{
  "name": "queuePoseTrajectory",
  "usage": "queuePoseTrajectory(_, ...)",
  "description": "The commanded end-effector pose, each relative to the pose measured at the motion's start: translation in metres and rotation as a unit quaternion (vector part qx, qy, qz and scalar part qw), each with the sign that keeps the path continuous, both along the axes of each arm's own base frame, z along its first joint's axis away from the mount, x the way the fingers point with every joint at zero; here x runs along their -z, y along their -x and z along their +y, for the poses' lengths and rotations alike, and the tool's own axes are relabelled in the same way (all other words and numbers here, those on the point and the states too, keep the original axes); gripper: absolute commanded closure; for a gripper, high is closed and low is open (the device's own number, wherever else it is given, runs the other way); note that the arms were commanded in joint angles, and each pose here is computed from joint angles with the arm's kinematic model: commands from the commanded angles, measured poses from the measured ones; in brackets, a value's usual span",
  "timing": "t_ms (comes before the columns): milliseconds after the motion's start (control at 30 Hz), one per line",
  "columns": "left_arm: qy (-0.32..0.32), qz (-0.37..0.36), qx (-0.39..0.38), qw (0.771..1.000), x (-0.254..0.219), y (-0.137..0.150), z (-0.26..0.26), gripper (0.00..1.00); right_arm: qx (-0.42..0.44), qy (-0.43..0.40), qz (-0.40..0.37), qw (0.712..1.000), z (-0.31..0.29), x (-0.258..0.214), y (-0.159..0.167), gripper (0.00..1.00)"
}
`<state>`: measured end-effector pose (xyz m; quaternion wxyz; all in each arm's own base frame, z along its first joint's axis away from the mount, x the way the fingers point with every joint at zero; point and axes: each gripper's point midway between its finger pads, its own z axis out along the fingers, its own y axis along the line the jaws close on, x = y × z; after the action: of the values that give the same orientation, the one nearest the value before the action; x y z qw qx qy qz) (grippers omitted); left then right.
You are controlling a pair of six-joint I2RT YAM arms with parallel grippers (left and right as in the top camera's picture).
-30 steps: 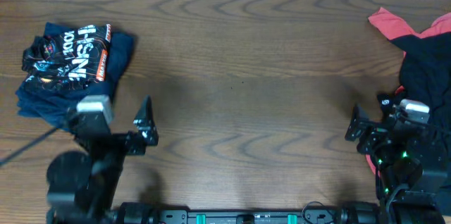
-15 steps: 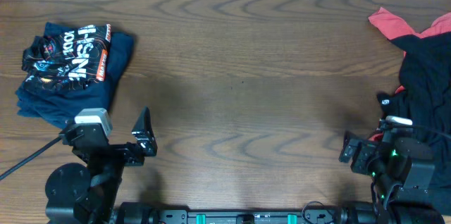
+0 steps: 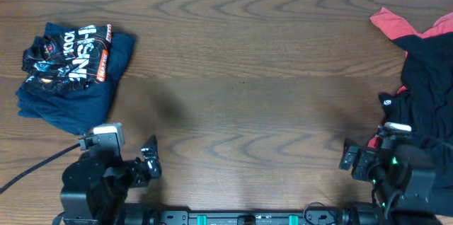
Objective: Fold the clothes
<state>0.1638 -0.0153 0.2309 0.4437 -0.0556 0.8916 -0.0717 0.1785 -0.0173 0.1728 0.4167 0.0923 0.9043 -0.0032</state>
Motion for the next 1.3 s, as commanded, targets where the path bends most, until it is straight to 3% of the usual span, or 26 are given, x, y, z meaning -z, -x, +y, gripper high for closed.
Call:
queuePoseTrajectory(0,0.000,0.019,-0.006,1.000,0.009,0.005,0.002,0.02,-0.020,0.013,-0.037,0.999,0.003,0.003,-0.005,0.01)
queuePoseTrajectory(400,-0.001,0.024,-0.006,1.000,0.011,0.007,0.002,0.02,-0.119,0.021,-0.224,0.967,0.033,0.003,-0.045,0.01)
queuePoseTrajectory(767,-0.001,0.024,-0.006,1.000,0.011,0.007,0.002,0.02,-0.122,0.047,-0.318,0.939,0.032,0.005,-0.064,0.01)
queuePoseTrajectory(1267,0.000,0.024,-0.006,1.000,0.011,0.007,0.002,0.02,-0.093,0.083,-0.309,0.943,0.024,0.016,-0.068,0.01)
